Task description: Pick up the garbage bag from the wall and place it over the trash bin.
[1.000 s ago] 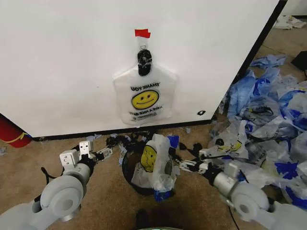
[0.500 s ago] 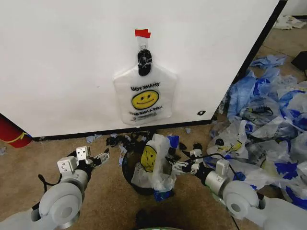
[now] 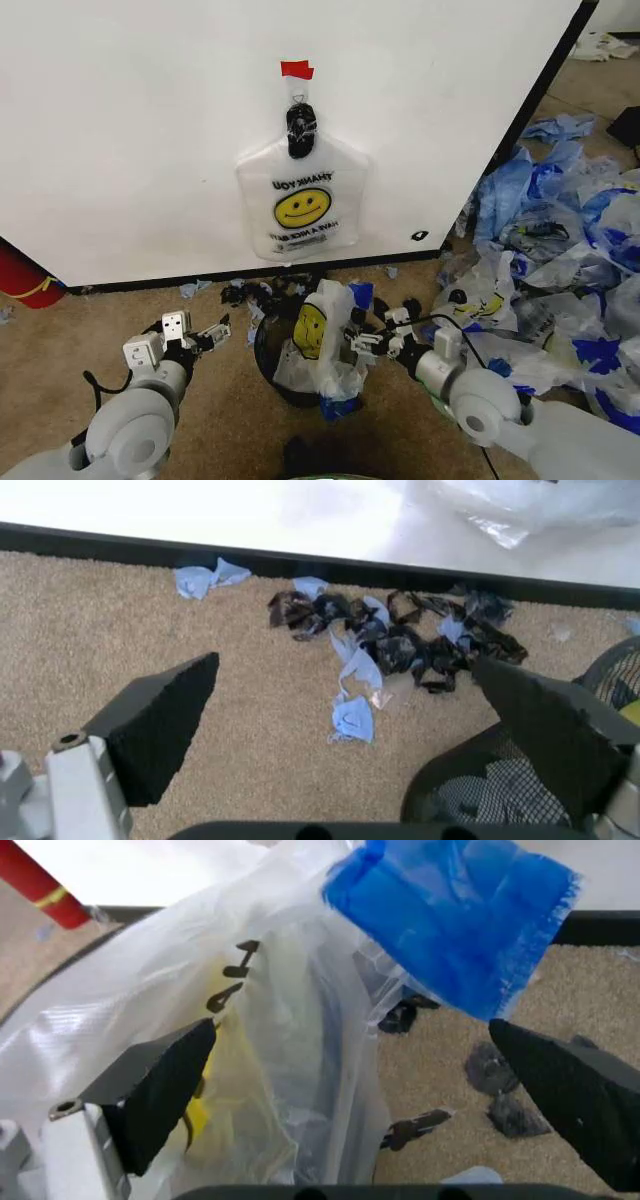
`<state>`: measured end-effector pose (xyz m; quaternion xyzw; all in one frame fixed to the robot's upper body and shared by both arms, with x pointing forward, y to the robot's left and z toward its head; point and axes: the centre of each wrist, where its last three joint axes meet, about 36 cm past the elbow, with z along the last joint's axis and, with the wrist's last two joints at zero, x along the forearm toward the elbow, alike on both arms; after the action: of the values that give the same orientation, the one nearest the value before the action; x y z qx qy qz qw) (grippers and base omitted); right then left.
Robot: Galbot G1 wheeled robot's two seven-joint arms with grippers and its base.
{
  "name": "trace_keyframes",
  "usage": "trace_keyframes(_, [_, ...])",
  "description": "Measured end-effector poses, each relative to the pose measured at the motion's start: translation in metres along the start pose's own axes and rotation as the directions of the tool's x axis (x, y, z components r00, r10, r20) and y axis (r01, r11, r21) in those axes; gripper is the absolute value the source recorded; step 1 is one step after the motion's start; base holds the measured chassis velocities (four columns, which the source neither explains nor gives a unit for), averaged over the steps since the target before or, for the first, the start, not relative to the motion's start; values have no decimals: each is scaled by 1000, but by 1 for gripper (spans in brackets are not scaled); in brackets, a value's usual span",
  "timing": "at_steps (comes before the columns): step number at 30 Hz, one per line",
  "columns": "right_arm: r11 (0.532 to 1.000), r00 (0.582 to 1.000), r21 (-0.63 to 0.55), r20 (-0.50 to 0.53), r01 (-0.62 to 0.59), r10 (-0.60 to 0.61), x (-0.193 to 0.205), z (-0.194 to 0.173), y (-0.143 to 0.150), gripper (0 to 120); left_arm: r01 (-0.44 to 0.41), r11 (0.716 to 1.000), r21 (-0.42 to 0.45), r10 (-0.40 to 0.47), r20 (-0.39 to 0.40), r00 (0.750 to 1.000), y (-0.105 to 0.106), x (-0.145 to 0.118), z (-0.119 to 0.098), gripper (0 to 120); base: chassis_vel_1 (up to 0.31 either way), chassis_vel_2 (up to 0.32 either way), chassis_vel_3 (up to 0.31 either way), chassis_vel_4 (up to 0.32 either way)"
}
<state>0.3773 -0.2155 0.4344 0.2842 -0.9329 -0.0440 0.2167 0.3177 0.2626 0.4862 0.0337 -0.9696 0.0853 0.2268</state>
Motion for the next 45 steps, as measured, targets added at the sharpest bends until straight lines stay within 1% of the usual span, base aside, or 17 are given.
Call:
trace_keyframes(10, [999,998,30,-37,-41,42,-8,3,6,100,-2,1000,5,2,9,1000,0,1,0,100,0,0,0,0])
trace_keyframes(18, [994,991,47,-83,-97,101,-27,3,15,100,-4,1000,9,4,1,1000,0,-1,5,100,0,0,0,0])
trace_keyframes(22, [993,989,54,-101,-106,111,-28,4,20,97,-4,1000,3,4,6,1000,2,-1,4,100,0,0,0,0])
trace_keyframes(25, [992,988,63,-105,-110,116,-26,2,23,86,-7,1000,0,7,6,1000,2,-2,4,100,0,0,0,0])
trace_keyframes(26, [992,988,63,-105,-110,116,-26,2,23,86,-7,1000,0,7,6,1000,2,-2,4,100,0,0,0,0])
trace_keyframes(31, [990,986,74,-110,-117,125,-25,0,24,65,-14,1000,-3,14,2,1000,2,-4,7,100,0,0,0,0])
trace_keyframes(32, [990,986,75,-111,-118,126,-24,-1,24,62,-15,1000,-4,15,2,1000,2,-4,8,100,0,0,0,0])
trace_keyframes(33, [990,986,75,-111,-118,126,-24,-1,24,62,-15,1000,-4,15,2,1000,2,-4,8,100,0,0,0,0])
trace_keyframes(36, [990,985,77,-113,-120,128,-22,-2,24,48,-20,1000,-7,20,7,1000,2,-4,8,100,0,0,0,0])
trace_keyframes(37, [990,985,77,-113,-120,128,-22,-2,24,47,-20,1000,-8,21,9,1000,2,-4,8,100,0,0,0,0])
trace_keyframes(39, [990,985,79,-114,-120,129,-19,-2,24,35,-30,999,-12,30,15,999,1,-2,8,100,0,0,0,0])
trace_keyframes(40, [990,985,78,-116,-120,129,-18,-2,24,31,-33,999,-14,33,16,999,0,-1,9,100,0,0,0,0])
trace_keyframes(41, [990,985,78,-116,-120,129,-18,-2,24,31,-33,999,-14,33,16,999,0,-1,9,100,0,0,0,0])
trace_keyframes(45, [990,985,74,-113,-120,128,-14,-4,24,15,-37,999,-17,38,24,999,0,-1,9,100,0,0,0,0])
